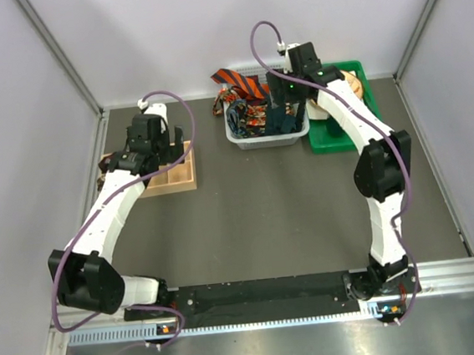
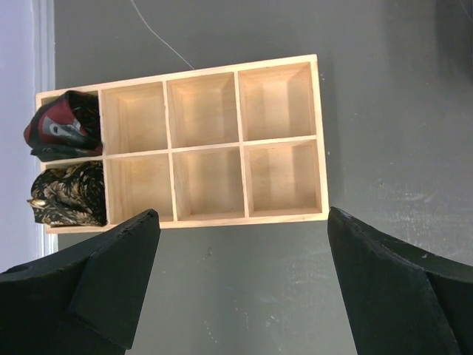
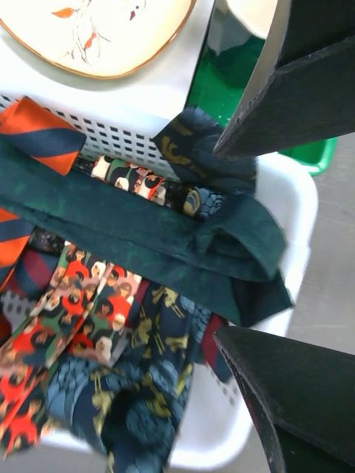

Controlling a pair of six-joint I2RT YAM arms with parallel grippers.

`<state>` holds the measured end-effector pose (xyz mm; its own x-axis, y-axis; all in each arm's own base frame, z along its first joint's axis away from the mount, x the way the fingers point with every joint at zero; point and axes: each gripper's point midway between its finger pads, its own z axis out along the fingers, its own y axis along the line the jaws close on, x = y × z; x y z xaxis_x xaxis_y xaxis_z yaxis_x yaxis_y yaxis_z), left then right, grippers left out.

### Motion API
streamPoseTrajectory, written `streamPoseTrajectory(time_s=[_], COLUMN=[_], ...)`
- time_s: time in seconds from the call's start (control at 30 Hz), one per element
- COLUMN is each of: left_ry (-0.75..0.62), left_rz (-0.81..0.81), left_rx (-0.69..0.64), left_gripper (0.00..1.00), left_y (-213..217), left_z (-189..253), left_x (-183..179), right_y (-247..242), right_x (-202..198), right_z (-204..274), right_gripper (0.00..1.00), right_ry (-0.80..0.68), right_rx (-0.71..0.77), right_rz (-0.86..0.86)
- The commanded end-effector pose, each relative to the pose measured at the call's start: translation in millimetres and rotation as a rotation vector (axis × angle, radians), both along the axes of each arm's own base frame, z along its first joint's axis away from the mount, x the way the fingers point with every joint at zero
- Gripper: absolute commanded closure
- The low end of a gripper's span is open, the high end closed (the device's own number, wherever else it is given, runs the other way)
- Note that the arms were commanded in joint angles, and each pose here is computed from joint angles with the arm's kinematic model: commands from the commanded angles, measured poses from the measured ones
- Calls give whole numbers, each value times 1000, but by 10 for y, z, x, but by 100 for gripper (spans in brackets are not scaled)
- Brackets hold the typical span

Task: Roll the ties
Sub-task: Pick up the tie from the bin.

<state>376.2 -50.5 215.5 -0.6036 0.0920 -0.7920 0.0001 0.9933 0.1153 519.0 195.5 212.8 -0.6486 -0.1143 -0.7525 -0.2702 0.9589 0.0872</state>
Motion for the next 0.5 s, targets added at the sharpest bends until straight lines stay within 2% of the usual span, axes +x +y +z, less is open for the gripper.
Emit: streamPoseTrajectory(time_s=[0.0,0.27,0.47], left_ry=[-66,-9,3], left_rz=[49,91,104], left_rx=[18,53,67], left_gripper=[1,1,1], left_y=[84,137,160], left_z=[95,-52,-108], left_x=[101,172,194], right_y=[151,292,328], right_x=[196,513,724], right_z=[108,-124,-374], right_gripper=[10,23,28], right_ry=[-80,-113,-127], right_rx=[-16,-32,-47], right_rz=[-23,-46,-67])
